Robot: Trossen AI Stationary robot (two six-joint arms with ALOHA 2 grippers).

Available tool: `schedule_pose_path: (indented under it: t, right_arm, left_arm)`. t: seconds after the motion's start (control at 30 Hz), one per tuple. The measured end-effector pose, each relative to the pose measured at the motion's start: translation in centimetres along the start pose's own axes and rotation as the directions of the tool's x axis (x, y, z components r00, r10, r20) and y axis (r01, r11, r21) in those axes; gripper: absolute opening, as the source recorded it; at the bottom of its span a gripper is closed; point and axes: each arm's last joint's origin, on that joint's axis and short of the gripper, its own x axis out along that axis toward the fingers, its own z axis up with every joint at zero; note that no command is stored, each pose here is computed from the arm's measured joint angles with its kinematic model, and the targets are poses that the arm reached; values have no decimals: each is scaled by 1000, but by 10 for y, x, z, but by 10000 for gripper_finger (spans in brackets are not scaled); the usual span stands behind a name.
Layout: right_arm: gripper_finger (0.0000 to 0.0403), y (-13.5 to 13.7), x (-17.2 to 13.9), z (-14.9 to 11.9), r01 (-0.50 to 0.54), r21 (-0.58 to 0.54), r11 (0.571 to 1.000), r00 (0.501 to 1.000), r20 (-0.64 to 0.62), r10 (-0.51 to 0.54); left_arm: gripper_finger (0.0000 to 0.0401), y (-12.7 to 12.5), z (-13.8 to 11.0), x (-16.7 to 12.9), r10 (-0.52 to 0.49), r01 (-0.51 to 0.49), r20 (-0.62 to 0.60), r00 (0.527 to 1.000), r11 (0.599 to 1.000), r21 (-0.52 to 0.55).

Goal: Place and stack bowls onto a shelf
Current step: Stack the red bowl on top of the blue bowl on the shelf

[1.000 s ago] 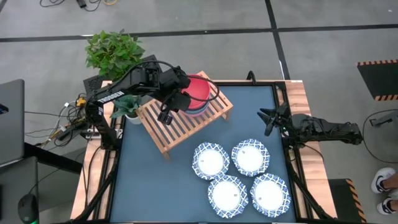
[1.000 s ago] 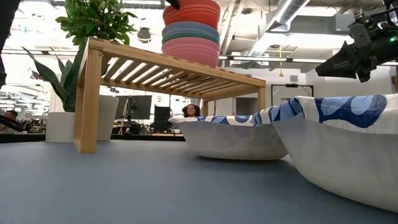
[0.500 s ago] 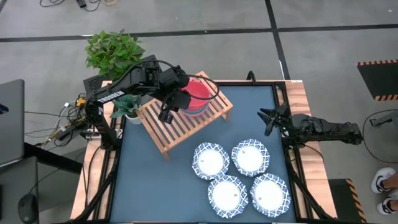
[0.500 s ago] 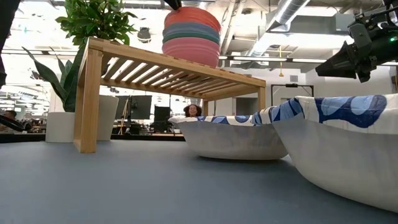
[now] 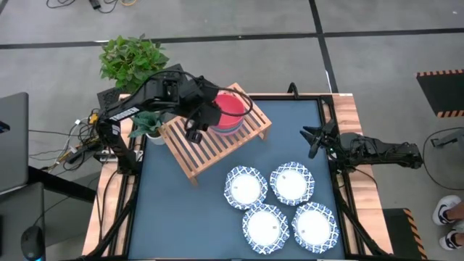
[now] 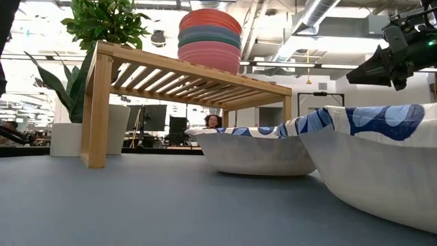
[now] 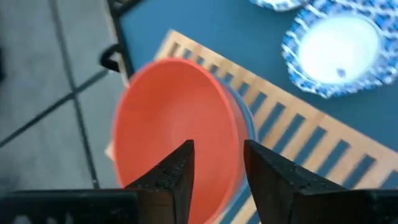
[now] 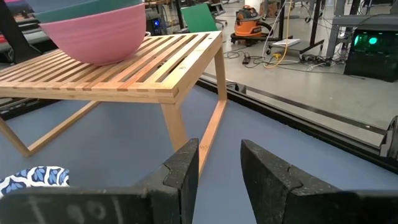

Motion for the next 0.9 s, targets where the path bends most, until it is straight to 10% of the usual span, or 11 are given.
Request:
schedule_pose_path:
  t: [0.57, 0.9]
  right_arm:
    - [144, 0, 0, 0, 1, -2, 1000, 1000, -3, -1]
    - [144, 0, 0, 0, 0, -2, 1000, 1000, -3, 0]
  left_arm:
    - [1, -36, 35, 15, 202, -197, 104, 974, 979, -58]
    - [0, -49, 9, -27, 430, -335, 421, 799, 899, -283]
